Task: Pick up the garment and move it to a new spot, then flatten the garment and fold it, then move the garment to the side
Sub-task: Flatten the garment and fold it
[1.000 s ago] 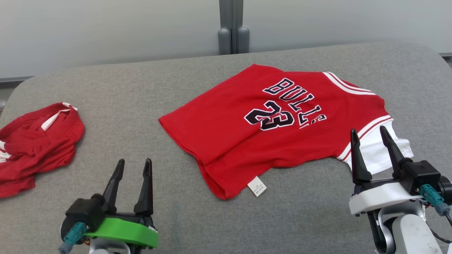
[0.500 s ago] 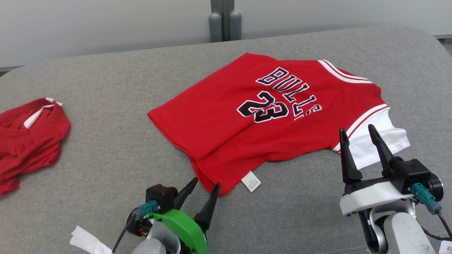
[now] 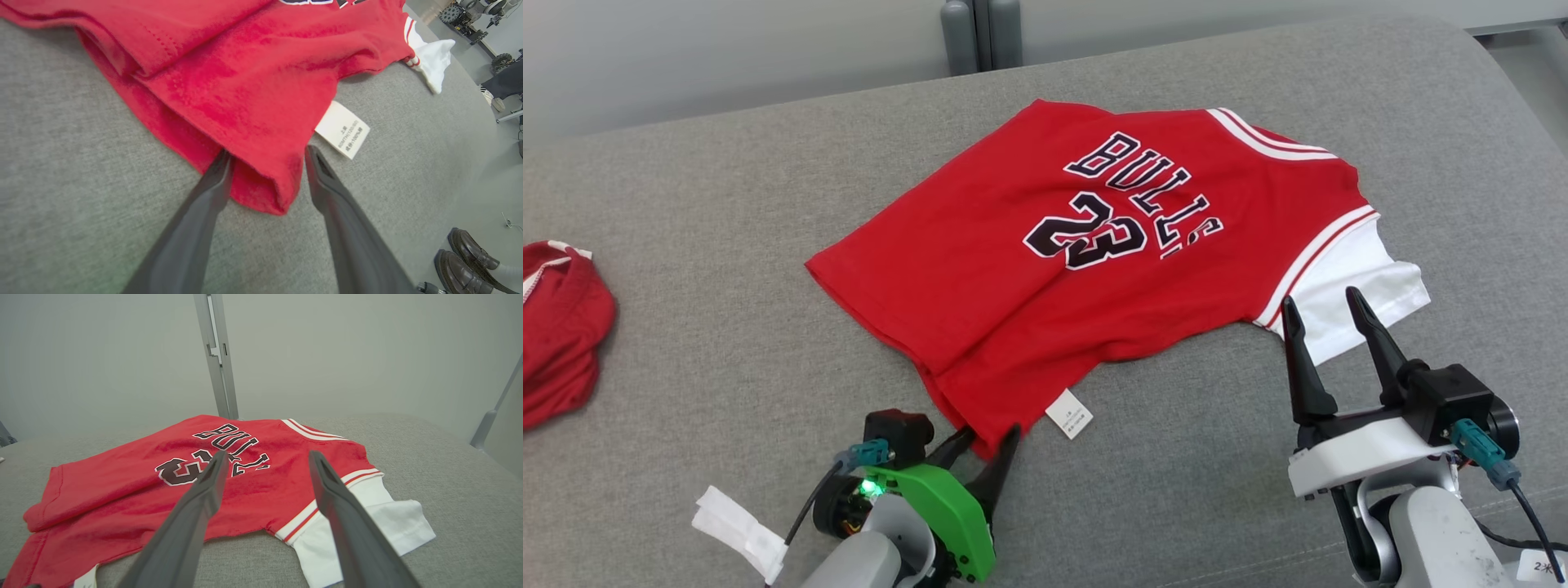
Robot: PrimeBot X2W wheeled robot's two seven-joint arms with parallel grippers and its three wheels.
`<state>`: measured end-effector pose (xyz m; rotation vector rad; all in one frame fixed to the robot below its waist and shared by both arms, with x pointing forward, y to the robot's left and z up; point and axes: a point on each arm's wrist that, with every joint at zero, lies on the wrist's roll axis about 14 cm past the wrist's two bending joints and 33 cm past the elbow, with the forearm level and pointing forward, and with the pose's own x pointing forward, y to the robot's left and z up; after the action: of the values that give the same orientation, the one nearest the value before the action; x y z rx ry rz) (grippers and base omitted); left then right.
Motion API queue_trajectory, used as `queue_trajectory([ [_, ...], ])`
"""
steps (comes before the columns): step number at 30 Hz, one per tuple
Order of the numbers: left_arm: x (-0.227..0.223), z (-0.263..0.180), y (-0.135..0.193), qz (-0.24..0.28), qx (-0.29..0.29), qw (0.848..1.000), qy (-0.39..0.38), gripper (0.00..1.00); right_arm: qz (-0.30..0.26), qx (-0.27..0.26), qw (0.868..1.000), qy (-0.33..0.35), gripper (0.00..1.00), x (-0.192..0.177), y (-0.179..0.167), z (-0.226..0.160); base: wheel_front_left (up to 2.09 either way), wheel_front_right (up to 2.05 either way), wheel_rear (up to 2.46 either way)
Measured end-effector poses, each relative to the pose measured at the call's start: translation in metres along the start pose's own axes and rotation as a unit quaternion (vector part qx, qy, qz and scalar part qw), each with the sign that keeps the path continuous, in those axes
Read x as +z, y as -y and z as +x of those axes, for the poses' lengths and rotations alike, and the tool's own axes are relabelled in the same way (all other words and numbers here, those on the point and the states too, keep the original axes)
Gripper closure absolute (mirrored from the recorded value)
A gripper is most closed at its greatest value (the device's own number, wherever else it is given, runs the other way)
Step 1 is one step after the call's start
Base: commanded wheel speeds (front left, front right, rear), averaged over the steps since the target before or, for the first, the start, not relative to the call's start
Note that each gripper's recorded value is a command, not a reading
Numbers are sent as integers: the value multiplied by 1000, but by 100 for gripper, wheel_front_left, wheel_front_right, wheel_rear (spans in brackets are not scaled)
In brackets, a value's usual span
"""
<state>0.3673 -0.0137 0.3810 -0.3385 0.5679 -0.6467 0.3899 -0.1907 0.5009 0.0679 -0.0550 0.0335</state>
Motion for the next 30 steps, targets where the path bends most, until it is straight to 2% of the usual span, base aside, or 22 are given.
queue_trajectory([
  [3,6,-1,-13,3,24,1000,16,100,3,2,1000,0,0,-1,-2,1,0,0,0],
  [7,24,-11,-47,7,82,995,54,100,5,8,1000,-1,0,-2,-6,4,0,0,0],
  [13,47,-35,-93,9,156,983,95,100,9,26,1000,0,0,-3,-18,11,0,0,0],
  [17,58,-50,-111,9,187,975,117,100,10,37,999,-1,0,-3,-25,13,0,0,0],
  [18,61,-52,-113,9,191,974,123,78,11,40,999,0,0,-3,-27,14,0,0,0],
  [19,64,-55,-114,8,192,973,128,1,11,41,999,0,0,-2,-28,14,0,0,0],
  [27,78,-73,-108,9,192,966,172,0,12,45,999,7,0,6,-31,12,0,0,0],
  [30,106,-91,-107,9,202,952,229,0,18,43,999,13,0,11,-31,11,0,0,0],
])
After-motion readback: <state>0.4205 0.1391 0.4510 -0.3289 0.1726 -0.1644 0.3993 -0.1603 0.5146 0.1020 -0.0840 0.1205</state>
